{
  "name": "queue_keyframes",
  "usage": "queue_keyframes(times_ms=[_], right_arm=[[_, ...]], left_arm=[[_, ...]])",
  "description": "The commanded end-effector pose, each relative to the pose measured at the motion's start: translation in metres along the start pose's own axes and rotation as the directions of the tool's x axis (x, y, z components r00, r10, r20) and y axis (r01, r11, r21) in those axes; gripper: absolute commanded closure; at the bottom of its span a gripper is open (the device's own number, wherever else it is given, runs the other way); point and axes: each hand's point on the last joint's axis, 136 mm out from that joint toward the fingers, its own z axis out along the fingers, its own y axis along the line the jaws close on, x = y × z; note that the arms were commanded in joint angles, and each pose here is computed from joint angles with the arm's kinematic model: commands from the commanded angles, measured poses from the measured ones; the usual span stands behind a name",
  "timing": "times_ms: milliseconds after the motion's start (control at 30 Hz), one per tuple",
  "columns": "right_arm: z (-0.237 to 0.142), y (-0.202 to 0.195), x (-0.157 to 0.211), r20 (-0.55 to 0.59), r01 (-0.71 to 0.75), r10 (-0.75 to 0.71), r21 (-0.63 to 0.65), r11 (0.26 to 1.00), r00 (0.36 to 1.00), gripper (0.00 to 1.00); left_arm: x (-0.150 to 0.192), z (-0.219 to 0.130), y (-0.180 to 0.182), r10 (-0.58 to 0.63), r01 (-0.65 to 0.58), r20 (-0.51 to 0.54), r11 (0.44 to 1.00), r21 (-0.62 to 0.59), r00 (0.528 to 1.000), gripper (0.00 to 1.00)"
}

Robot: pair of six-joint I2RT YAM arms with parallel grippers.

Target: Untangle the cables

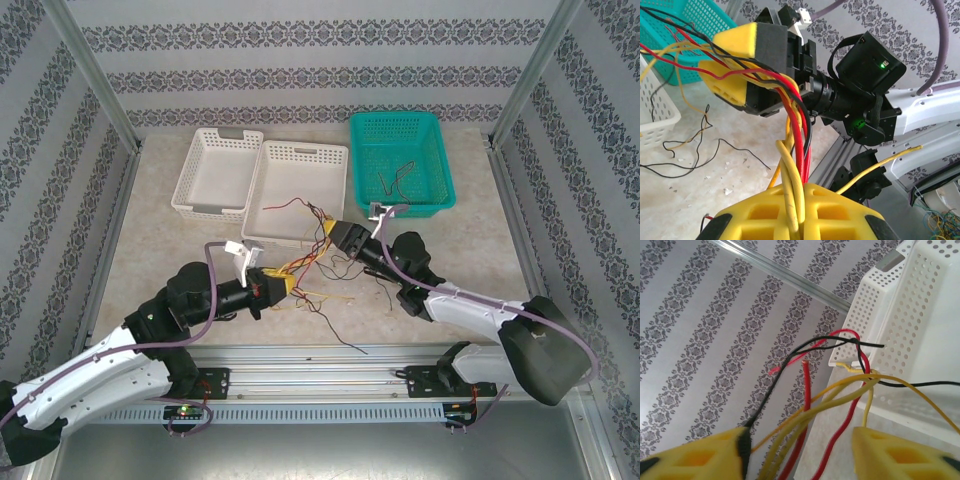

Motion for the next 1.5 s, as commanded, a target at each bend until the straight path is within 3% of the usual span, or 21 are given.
queue_keyframes(times_ms=[0,67,233,500,700,867,1067,1233,1400,1467], right_arm=[[0.006,0.031,-0.007,0.020,0.029,-0.027,-0.112,0.993,0.999,0.64],[0.005,0.030,-0.008,0.036,0.024,-0.020,-0.110,0.994,0.999,0.80],[-0.005,0.023,-0.018,0.095,0.036,-0.028,-0.084,0.996,0.995,1.00],[-0.046,0.008,-0.045,0.224,0.070,-0.073,0.023,0.997,0.972,1.00],[-0.072,-0.005,-0.051,0.238,0.101,-0.126,0.117,0.988,0.963,1.00],[-0.102,-0.017,-0.058,0.243,0.157,-0.228,0.280,0.947,0.943,1.00],[-0.132,-0.008,-0.073,0.269,0.209,-0.324,0.382,0.900,0.907,1.00],[-0.132,-0.010,-0.069,0.252,0.199,-0.297,0.351,0.915,0.921,1.00],[-0.103,0.016,-0.047,0.124,0.271,-0.293,0.164,0.948,0.948,1.00],[-0.098,0.015,-0.043,0.097,0.268,-0.287,0.168,0.949,0.953,0.80]], left_arm=[[-0.002,0.000,-0.014,0.029,-0.030,0.010,0.998,0.063,1.000,1.00],[-0.001,-0.001,-0.014,0.029,-0.029,0.006,0.998,0.064,1.000,1.00],[0.003,-0.004,-0.012,0.038,-0.037,-0.008,0.998,0.054,0.999,1.00],[0.011,-0.023,0.002,0.085,-0.088,-0.066,0.995,-0.048,0.994,1.00],[0.005,-0.039,0.013,0.112,-0.122,-0.073,0.981,-0.149,0.991,1.00],[-0.009,-0.058,0.024,0.151,-0.167,-0.080,0.949,-0.269,0.985,1.00],[-0.016,-0.076,0.042,0.173,-0.201,-0.105,0.894,-0.400,0.979,1.00],[-0.014,-0.075,0.041,0.177,-0.208,-0.114,0.897,-0.390,0.978,1.00],[-0.010,-0.063,0.038,0.176,-0.210,-0.126,0.911,-0.354,0.976,1.00],[-0.009,-0.058,0.037,0.178,-0.212,-0.129,0.915,-0.343,0.976,1.00]])
